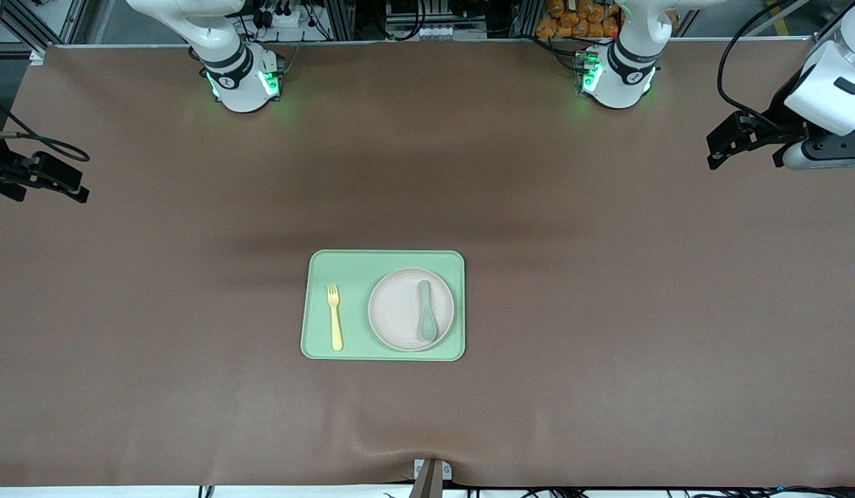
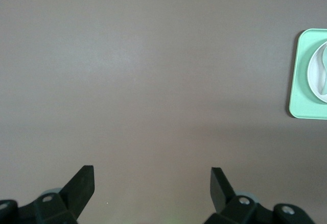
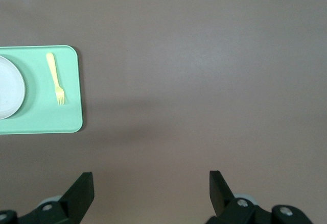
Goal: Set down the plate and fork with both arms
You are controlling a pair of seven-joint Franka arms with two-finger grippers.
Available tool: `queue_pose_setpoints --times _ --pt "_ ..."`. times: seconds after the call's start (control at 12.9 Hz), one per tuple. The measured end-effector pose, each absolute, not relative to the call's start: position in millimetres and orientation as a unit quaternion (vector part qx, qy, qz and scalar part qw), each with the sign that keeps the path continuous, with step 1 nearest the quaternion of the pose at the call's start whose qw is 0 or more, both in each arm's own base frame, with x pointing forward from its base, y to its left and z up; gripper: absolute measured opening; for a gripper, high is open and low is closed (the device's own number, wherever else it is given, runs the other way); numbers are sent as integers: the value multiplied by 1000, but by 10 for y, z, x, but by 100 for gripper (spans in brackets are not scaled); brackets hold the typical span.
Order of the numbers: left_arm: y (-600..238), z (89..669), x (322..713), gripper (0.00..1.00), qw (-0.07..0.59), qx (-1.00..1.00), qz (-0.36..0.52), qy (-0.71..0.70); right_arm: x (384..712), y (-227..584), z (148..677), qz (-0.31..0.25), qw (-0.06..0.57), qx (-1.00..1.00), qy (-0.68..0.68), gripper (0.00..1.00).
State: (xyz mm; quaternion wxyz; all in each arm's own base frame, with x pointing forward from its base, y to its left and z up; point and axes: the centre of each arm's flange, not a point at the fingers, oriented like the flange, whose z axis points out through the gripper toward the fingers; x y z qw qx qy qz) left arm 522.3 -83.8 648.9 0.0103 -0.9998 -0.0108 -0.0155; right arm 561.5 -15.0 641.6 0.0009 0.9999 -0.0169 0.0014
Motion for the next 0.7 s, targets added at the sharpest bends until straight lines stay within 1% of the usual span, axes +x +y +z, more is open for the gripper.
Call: queue_pose_setpoints --times 0.31,0.7 --pt "-839 6507 5223 100 10 -1000 -18 -9 5482 -144 6490 5 0 1000 -16 100" --pt "-839 6515 5222 100 10 -1000 -18 -5 5480 -133 6477 4 0 1000 -14 100"
